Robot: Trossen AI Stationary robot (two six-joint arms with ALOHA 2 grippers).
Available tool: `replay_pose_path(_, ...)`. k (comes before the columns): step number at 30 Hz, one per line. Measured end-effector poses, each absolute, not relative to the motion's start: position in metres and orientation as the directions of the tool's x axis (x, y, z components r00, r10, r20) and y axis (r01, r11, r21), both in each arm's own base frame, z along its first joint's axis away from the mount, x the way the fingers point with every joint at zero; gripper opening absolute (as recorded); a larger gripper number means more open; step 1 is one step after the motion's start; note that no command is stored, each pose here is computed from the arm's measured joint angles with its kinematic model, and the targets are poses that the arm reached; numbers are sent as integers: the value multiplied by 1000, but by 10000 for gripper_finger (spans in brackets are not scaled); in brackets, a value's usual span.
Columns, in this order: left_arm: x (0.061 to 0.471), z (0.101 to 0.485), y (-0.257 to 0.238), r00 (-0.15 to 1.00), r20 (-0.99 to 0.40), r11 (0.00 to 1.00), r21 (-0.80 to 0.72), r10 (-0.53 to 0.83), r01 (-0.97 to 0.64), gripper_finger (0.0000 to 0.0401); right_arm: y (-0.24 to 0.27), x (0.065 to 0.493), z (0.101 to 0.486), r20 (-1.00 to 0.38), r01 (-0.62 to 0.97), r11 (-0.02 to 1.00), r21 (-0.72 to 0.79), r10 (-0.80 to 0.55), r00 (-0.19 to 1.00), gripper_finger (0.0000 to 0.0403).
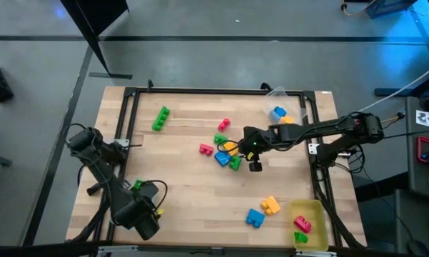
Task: Sort blocks by size
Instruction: Put the bottom 4 stud green game piece into the bottom transparent bin, then put the bottom 2 stud green game piece into the yellow transparent bin
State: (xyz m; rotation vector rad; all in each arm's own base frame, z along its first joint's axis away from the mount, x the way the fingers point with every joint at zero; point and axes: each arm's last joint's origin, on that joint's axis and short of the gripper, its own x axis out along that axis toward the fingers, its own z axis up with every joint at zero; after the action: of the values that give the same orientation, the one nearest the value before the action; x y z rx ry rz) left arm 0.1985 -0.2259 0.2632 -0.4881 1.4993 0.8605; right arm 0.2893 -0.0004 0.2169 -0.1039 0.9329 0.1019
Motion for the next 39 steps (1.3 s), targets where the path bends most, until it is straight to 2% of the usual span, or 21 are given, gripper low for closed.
replay_pose_path(5,195,248,-222,-230,-960,588,280,161,-759,185,0,293,208,-822,-131,991,-40,42,568,135)
replay_pose_path(12,195,233,-218,-266,-953,597,300,148,-744,212,0,298,204,-817,-127,991,-39,42,575,199)
replay_pose_path(18,196,232,-212,-276,-946,623,321,172,-713,213,2,297,202,-831,-296,946,-134,55,554,224)
replay_pose_path(26,194,250,-200,-169,-963,652,267,210,-709,214,17,301,193,-838,-515,825,-233,99,537,224)
replay_pose_path(33,192,268,-186,-30,-969,650,187,244,-737,214,20,314,167,-860,-538,805,-250,71,505,224)
replay_pose_path(39,195,274,-178,22,-964,646,161,266,-746,214,19,320,149,-878,-540,801,-259,37,478,224)
